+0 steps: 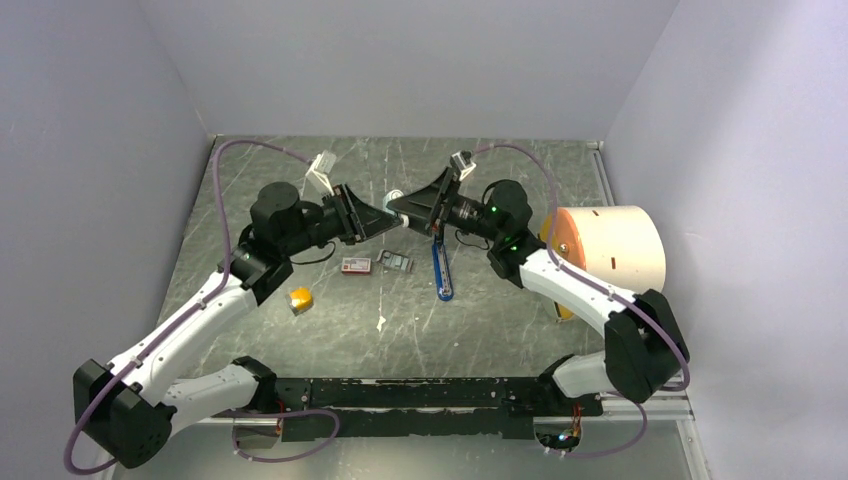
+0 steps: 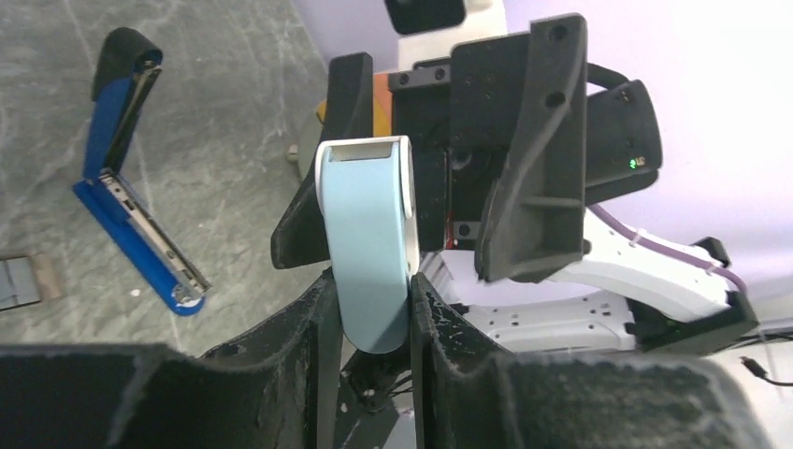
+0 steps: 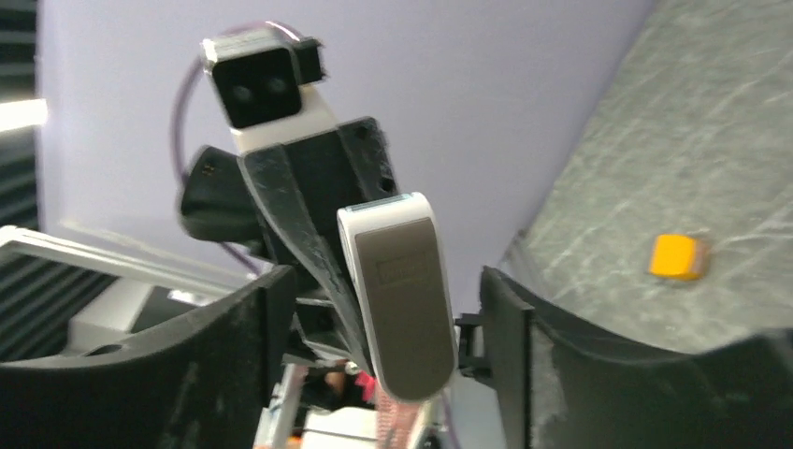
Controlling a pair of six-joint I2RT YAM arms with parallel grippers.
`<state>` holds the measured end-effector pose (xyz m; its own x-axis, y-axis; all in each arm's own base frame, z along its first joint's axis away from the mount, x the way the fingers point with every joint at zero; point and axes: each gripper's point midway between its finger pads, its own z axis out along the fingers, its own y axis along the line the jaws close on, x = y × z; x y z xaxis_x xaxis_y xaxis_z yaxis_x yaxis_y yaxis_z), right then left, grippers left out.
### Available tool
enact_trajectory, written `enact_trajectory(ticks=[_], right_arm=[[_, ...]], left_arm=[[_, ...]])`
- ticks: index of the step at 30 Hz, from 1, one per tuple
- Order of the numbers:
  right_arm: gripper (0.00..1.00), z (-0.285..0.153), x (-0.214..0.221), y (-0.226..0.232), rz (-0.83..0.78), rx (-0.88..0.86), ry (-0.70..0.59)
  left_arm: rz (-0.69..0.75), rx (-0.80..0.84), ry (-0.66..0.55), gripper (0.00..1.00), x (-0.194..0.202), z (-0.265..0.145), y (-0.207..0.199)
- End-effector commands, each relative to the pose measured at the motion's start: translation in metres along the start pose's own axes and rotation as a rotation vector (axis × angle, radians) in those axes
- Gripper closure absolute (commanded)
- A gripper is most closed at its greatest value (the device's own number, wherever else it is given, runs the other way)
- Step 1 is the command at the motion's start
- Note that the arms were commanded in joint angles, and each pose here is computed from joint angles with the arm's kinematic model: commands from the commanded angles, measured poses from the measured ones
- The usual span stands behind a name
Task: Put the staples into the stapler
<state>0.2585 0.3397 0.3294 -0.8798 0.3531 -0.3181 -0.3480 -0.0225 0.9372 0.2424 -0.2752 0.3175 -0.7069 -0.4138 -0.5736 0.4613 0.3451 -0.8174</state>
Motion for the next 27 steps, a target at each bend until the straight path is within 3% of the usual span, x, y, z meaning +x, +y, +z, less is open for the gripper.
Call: enact_trajectory(ticks=[1, 9, 14, 18, 23, 27], right_arm=[[0.19, -0.014, -0.004, -0.027, -0.127, 0.136, -0.065], [0.19, -0.050, -0.006, -0.101, -0.274, 0.506, -0.096], [0.31, -0.058, 0.030, -0.144, -0.312, 0.616, 0.081], [0.45, -0.056, 0.062, -0.167, -0.297, 0.695, 0.168], [0.55, -0.057, 0.080, -0.192, -0.220, 0.759, 0.171], [0.58, -0.068, 0.073, -0.204, -0.203, 0.839, 0.099]], left_arm=[[0.126, -0.115, 0.084, 0.87, -0.002, -0.001, 0.013], [0.160, -0.608, 0.331, 0.85, 0.040, -0.038, 0.118], [0.211, -0.781, 0.414, 0.84, 0.048, -0.052, 0.151], [0.246, -0.879, 0.492, 0.84, 0.066, -0.052, 0.173], [0.322, -1.027, 0.584, 0.84, 0.098, -0.052, 0.205], [0.312, -1.034, 0.619, 0.84, 0.118, -0.043, 0.213]])
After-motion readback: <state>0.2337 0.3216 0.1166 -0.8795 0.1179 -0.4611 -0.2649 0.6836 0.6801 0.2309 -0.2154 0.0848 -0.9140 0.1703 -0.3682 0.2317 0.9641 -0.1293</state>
